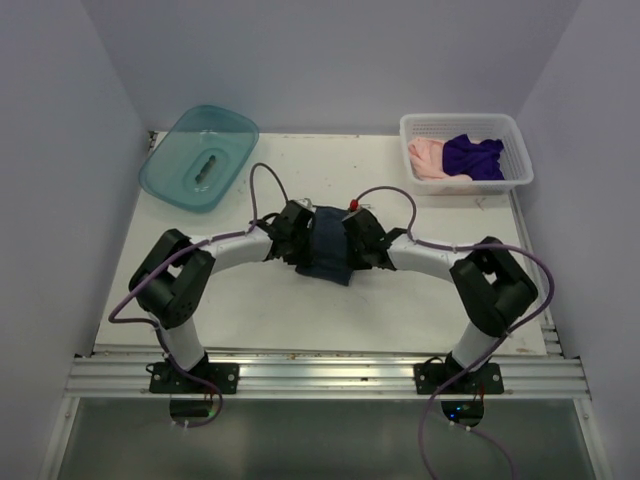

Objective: Roll the towels
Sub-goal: Roll the towel

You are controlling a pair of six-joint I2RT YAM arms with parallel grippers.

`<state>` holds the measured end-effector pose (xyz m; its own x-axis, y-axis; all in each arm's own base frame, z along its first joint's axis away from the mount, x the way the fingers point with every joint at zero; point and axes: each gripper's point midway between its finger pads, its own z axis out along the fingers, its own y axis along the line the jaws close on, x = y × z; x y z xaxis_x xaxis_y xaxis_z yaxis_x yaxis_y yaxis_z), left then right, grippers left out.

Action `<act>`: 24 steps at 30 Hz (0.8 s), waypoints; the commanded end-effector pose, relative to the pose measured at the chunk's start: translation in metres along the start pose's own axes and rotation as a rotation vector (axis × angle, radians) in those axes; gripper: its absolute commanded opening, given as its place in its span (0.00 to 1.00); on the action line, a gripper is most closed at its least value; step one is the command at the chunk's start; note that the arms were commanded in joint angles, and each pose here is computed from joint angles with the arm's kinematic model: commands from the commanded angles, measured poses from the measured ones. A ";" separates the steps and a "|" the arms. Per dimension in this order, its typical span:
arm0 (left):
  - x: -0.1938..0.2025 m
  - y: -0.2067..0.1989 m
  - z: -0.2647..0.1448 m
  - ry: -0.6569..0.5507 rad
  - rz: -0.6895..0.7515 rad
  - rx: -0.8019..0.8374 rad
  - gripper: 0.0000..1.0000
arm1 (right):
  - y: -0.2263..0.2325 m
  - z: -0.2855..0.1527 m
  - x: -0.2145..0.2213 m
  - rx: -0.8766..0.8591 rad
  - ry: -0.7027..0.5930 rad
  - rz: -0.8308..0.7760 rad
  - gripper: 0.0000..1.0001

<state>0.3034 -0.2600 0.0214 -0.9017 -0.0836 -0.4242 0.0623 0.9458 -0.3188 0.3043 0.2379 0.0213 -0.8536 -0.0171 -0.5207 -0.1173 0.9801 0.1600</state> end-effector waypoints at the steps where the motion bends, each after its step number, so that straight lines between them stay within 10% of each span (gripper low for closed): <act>1: -0.010 0.010 -0.007 -0.012 0.087 -0.040 0.28 | 0.012 -0.017 0.020 -0.066 0.009 0.019 0.03; 12: -0.035 -0.010 -0.042 -0.053 0.209 0.023 0.36 | 0.029 -0.069 0.031 -0.089 -0.057 0.050 0.06; 24: -0.056 0.007 -0.087 -0.143 0.015 0.037 0.40 | 0.066 -0.102 -0.001 -0.093 -0.217 -0.426 0.45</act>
<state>0.3173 -0.2383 0.1156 -0.8208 -0.0255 -0.5706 0.1846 0.9335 -0.3074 0.2403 0.2757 0.1110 -0.6970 -0.2067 -0.6866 -0.3803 0.9184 0.1095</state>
